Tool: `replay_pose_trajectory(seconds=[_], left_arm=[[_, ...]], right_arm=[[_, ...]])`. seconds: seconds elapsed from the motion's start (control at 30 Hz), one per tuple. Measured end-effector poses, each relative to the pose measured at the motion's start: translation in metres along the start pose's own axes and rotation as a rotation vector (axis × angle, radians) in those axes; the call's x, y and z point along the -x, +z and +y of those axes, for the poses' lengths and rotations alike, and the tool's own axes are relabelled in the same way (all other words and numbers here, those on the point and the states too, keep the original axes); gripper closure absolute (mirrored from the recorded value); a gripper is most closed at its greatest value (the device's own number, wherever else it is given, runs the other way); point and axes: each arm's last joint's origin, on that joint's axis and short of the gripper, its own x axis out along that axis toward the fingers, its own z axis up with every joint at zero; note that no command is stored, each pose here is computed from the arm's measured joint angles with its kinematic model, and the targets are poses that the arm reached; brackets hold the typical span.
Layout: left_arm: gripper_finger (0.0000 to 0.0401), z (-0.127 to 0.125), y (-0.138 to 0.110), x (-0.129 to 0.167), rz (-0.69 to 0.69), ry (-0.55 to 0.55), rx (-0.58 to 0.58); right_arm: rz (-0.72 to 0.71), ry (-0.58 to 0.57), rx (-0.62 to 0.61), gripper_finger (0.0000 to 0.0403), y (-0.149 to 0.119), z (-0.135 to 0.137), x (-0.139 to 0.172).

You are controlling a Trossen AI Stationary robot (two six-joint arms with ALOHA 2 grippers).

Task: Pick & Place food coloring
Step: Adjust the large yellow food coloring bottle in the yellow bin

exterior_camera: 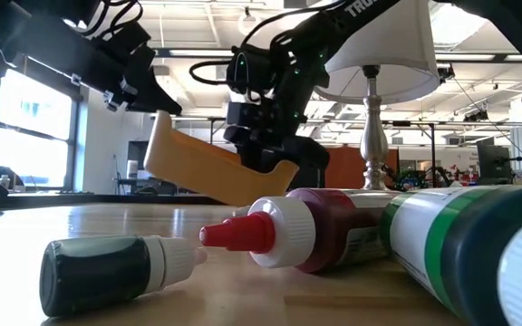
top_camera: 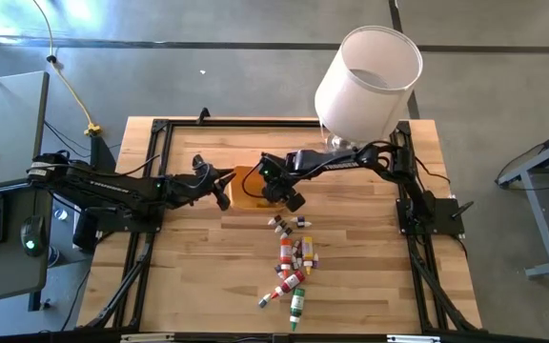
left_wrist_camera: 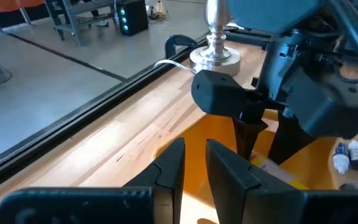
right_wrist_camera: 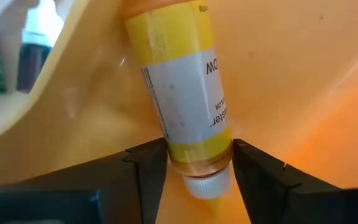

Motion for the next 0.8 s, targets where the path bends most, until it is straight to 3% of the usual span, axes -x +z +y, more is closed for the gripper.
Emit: replay_pose_trajectory(seconds=[0.2,0.43,0.67,0.8], left_arm=[[0.0339,0.001,-0.003,0.000,0.030,0.003,-0.013],[0.0339,0.001,-0.003,0.000,0.029,0.003,-0.013],[0.0339,0.000,-0.003,0.000,0.028,0.003,-0.011],[0.0339,0.000,-0.002,0.000,0.019,-0.003,-0.004]], right_arm=[[-0.027,-0.015,-0.032,0.0265,0.002,-0.002,0.000],[-0.031,-0.057,-0.069,0.0266,0.005,-0.003,0.012],[-0.037,-0.199,-0.040,0.0266,0.015,-0.006,0.047],[0.040,-0.253,0.024,0.0267,0.014,-0.006,0.049]])
